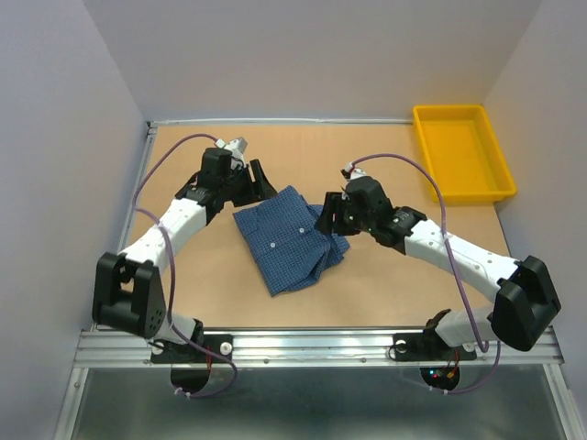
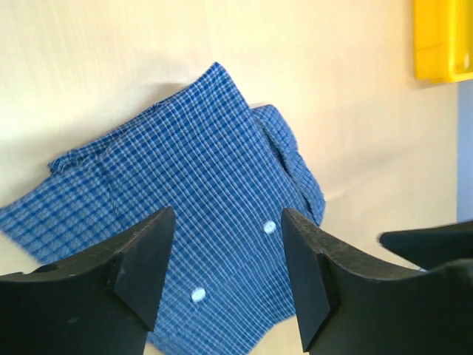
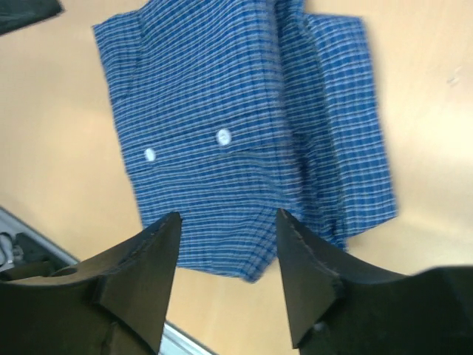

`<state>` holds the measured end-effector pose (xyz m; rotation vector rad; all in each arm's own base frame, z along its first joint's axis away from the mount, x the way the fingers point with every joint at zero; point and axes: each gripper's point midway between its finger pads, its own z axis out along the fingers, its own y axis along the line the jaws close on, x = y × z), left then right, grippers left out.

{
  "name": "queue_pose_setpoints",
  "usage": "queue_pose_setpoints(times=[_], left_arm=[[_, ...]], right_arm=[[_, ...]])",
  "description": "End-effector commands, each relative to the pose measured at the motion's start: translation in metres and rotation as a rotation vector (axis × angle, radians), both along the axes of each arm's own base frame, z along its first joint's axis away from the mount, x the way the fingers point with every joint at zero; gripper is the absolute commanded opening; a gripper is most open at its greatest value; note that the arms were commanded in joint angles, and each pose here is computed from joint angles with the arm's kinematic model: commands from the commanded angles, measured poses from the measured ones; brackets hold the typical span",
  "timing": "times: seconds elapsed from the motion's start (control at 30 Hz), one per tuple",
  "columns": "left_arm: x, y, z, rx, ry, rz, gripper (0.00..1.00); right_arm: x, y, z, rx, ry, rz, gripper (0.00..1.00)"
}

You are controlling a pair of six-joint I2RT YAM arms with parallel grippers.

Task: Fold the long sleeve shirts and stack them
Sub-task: Fold the shirt

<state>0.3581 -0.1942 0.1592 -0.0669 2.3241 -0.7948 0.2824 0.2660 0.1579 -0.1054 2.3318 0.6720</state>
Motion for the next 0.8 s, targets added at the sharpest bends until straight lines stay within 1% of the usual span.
queue_pose_setpoints(times=[0.0, 0.07, 0.17, 0.3, 0.47, 0.63, 0.77], left_arm=[[-0.029, 0.021, 0.016, 0.022, -0.060, 0.071, 0.73], [-0.036, 0.027, 0.011, 0.018, -0.061, 0.105, 0.78], [-0.048, 0.029, -0.002, -0.002, -0.043, 0.112, 0.79], [-0.058, 0.028, -0.021, -0.009, 0.004, 0.102, 0.79], [-0.063, 0.029, -0.028, -0.017, 0.020, 0.112, 0.79], [-0.071, 0.026, -0.033, -0.043, 0.033, 0.118, 0.79], [-0.077, 0.013, -0.031, -0.050, 0.020, 0.067, 0.79]], right_arm=[[-0.020, 0.010, -0.006, 0.032, 0.086, -0.072, 0.64], [-0.025, 0.011, -0.018, 0.029, 0.121, -0.111, 0.67], [-0.024, 0.007, -0.031, 0.009, 0.143, -0.154, 0.68], [-0.018, 0.002, -0.046, -0.033, 0.151, -0.198, 0.64], [-0.025, -0.001, -0.065, -0.052, 0.202, -0.217, 0.61], [-0.037, -0.005, -0.069, -0.011, 0.249, -0.252, 0.63], [-0.048, -0.003, -0.062, 0.059, 0.290, -0.257, 0.69]])
